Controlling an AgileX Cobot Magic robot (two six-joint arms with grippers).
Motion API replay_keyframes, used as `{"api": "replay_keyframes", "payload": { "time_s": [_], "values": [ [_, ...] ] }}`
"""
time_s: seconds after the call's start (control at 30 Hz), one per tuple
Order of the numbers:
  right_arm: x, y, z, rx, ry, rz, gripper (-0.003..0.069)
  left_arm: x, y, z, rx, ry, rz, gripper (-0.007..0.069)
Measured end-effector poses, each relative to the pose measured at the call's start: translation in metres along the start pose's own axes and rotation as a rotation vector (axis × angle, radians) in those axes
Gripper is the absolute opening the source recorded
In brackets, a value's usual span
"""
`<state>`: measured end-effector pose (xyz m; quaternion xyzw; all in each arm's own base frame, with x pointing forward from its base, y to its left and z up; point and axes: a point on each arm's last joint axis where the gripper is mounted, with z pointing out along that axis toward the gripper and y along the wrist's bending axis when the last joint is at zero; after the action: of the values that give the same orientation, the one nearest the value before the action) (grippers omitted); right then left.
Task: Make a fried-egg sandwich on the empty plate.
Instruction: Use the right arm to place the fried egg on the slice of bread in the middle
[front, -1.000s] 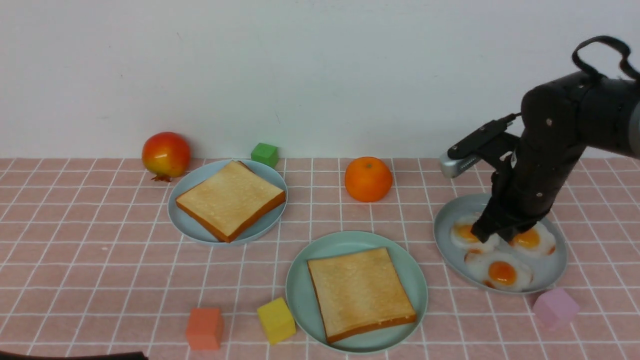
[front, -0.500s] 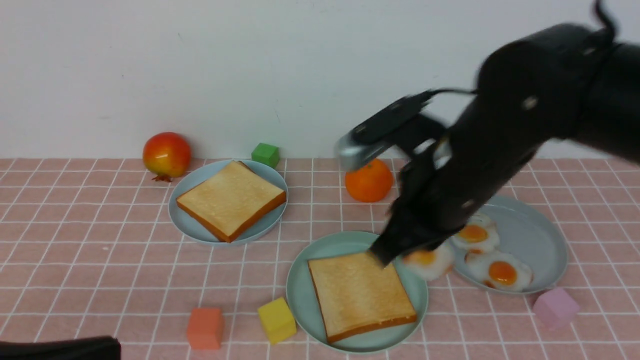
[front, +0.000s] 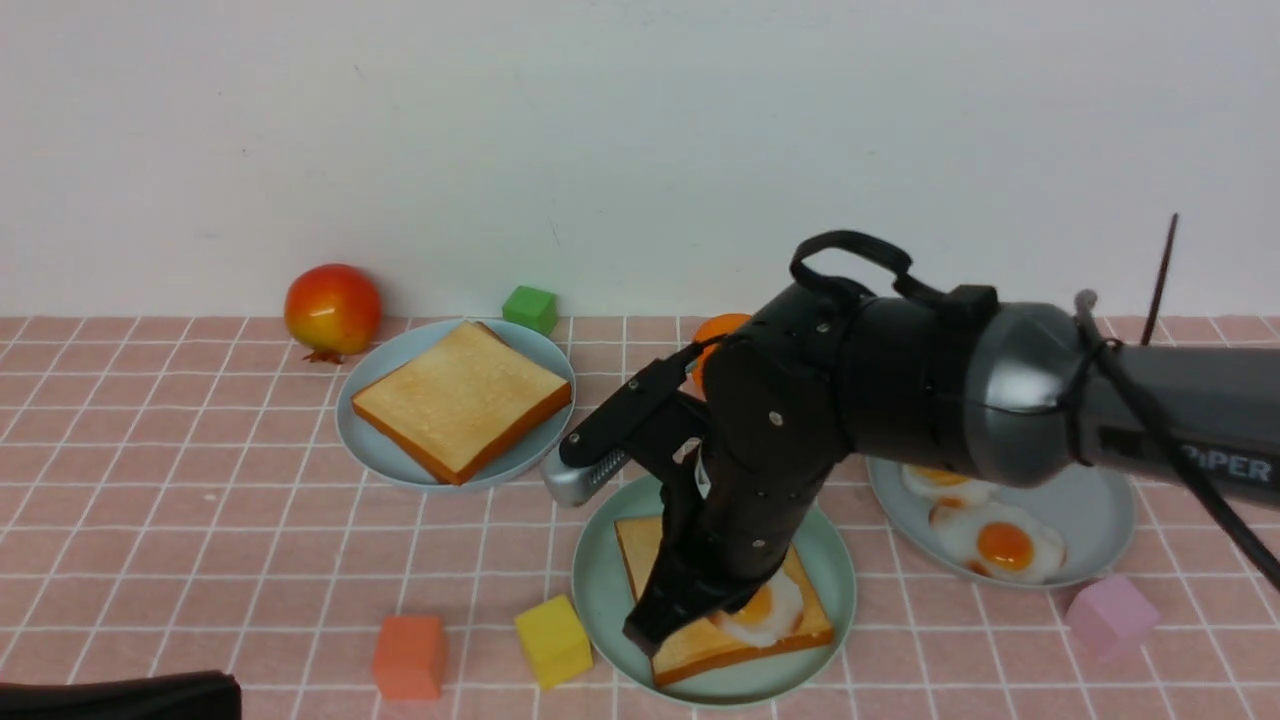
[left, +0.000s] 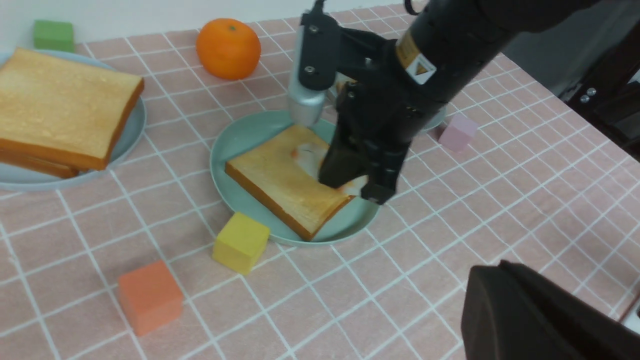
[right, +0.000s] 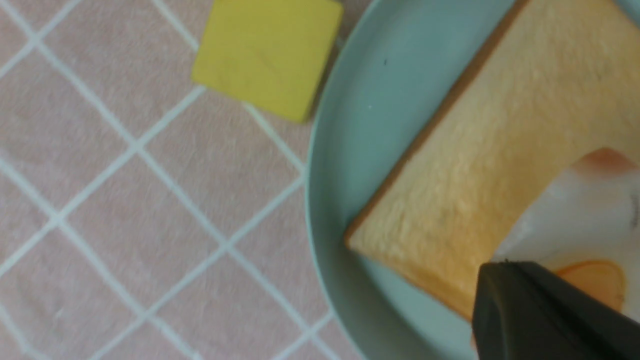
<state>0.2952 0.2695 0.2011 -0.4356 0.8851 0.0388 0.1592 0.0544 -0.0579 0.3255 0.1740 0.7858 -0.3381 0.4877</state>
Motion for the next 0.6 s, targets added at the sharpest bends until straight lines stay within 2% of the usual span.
{"api": "replay_keyframes", "payload": {
  "time_s": [0.6],
  "values": [
    [-0.007,-0.005,0.014,0.053,-0.065,-0.024,0.0021,0.000,-0.001,0.000,0.006,0.005,-0.012,0.0012]
  ]
}}
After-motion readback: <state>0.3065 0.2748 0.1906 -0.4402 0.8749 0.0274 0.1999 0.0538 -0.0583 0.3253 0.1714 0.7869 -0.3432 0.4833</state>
